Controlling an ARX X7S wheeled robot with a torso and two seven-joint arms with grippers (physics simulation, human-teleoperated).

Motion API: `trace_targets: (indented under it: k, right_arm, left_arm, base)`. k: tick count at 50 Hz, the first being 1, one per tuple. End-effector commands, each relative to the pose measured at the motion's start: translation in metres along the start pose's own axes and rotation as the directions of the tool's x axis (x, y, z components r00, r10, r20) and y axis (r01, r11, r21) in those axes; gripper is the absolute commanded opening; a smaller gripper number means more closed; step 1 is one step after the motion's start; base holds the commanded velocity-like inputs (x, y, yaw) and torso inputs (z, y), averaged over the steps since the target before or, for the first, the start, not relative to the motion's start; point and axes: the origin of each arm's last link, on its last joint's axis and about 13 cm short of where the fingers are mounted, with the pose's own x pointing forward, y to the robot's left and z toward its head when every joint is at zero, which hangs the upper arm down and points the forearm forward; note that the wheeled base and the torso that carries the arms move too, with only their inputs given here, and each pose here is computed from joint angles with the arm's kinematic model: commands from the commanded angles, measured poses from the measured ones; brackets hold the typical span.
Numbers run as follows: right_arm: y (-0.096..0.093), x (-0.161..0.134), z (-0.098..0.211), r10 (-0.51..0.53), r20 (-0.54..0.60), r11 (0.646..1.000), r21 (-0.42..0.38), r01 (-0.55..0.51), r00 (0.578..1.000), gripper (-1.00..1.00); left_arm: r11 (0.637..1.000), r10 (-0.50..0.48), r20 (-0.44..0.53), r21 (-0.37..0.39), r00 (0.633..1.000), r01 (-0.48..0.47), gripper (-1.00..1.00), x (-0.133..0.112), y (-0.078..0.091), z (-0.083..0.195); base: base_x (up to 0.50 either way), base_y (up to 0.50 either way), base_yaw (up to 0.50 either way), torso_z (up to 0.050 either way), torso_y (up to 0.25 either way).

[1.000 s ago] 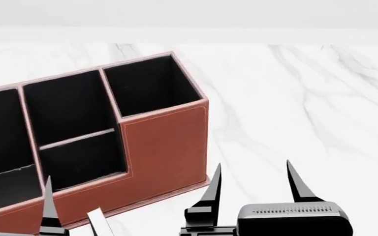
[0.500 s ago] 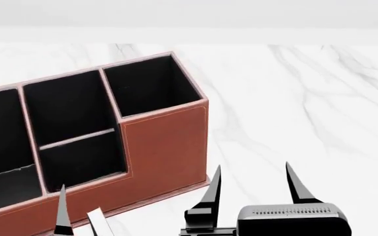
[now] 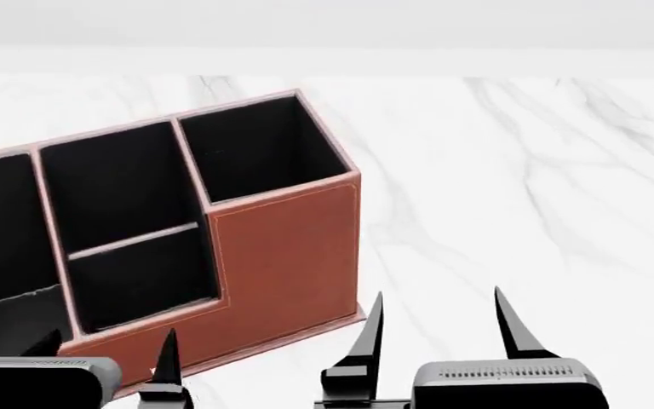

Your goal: Pick up the book and place it in the left compartment of the caddy.

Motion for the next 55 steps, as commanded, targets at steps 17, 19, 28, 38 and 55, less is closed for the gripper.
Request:
trace_targets:
  k: [17,19,28,38,55]
  right_arm:
    - [-0.001,0.000,-0.001,-0.007,0.001,1.000,0.001,0.007,1.000,1.00]
    - [-0.001,0.000,-0.002,-0.006,0.000,1.000,0.002,0.006,1.000,1.00]
    - [-0.002,-0.001,-0.002,-0.008,-0.001,1.000,0.003,0.008,1.000,1.00]
    - [-0.002,0.000,-0.004,-0.007,-0.003,1.000,0.005,0.008,1.000,1.00]
    - [-0.002,0.000,-0.006,-0.009,-0.005,1.000,0.009,0.009,1.000,1.00]
  left_arm:
    - [0.981,0.074,-0.302,-0.148,0.951,-0.124,1.00,-0.007,-0.024,0.038]
    - [0.980,0.094,-0.321,-0.138,0.942,-0.145,1.00,-0.007,-0.025,0.039]
    - [0.971,0.096,-0.373,-0.170,0.923,-0.169,1.00,-0.004,-0.029,0.047]
    - [0.963,0.049,-0.399,-0.224,0.916,-0.149,1.00,0.003,-0.040,0.060]
    - [0.944,0.063,-0.468,-0.258,0.882,-0.204,1.00,0.031,-0.049,0.062]
  base:
    - [0.00,0.00,0.00,0.000,0.000]
    - [0.00,0.00,0.00,0.000,0.000]
    - [0.00,0.00,0.00,0.000,0.000]
    - [0.00,0.00,0.00,0.000,0.000]
    - [0.00,0.00,0.00,0.000,0.000]
